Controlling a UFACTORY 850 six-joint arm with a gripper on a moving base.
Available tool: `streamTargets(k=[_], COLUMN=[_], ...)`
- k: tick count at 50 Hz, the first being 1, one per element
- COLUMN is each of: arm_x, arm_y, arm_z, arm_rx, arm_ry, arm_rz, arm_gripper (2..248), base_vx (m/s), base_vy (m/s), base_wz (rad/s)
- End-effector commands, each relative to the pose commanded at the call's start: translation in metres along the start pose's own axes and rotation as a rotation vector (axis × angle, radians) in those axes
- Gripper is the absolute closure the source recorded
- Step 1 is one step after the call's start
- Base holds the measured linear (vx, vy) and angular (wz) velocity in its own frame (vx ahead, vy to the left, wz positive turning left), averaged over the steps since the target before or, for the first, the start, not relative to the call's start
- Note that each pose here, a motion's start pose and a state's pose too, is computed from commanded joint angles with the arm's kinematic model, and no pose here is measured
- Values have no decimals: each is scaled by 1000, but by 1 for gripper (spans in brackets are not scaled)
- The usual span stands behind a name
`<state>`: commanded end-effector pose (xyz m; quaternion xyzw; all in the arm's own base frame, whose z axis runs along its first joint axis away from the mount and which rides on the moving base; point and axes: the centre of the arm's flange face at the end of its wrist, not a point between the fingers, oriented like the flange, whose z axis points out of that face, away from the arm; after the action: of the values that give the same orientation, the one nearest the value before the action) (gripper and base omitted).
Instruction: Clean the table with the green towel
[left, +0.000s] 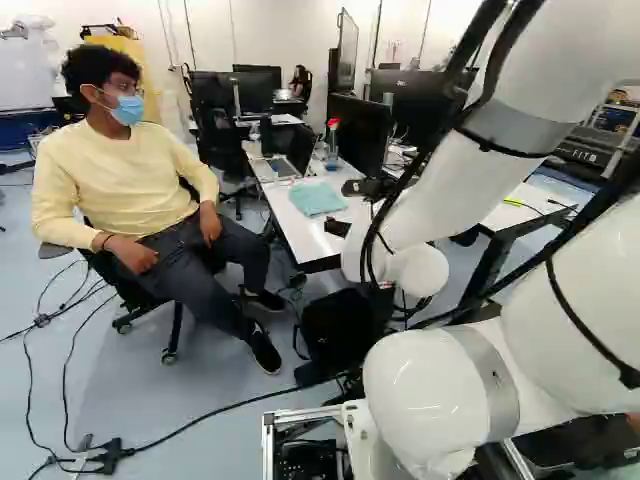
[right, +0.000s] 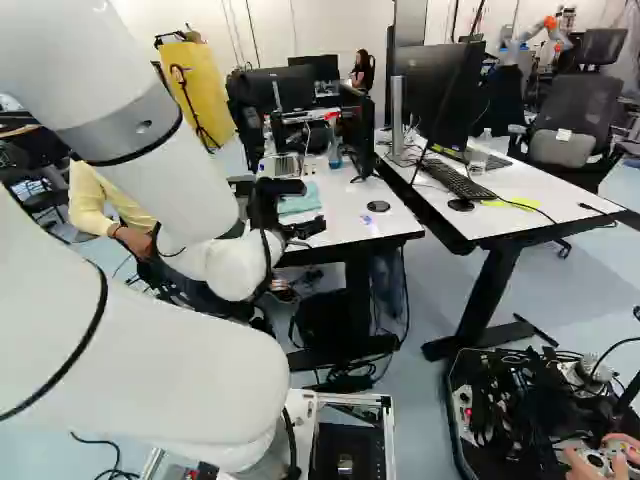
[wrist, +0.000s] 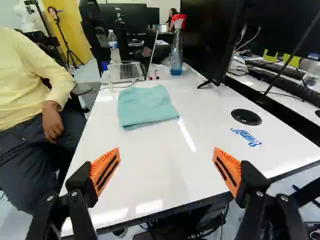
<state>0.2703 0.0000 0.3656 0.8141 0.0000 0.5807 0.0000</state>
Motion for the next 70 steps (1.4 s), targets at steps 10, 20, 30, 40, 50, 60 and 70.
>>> streamTargets(k=[10,20,30,40,50,60,70], arm_x=[7,21,36,50,64,77,90], arm_y=[0,0,0,0,0,0,0], arm_z=[4,13,23,34,44,55,66], arm_rx=[0,0,0,0,0,0,0], arm_ry=[13,36,58,73,80,83,81], arm_rz=[0,0,0,0,0,0,0], arm_gripper=[3,3,3,3,3,3,3], base_vx=[0,0,0,0,0,0,0], base_vy=[0,0,0,0,0,0,0], base_wz=[0,0,0,0,0,0,0])
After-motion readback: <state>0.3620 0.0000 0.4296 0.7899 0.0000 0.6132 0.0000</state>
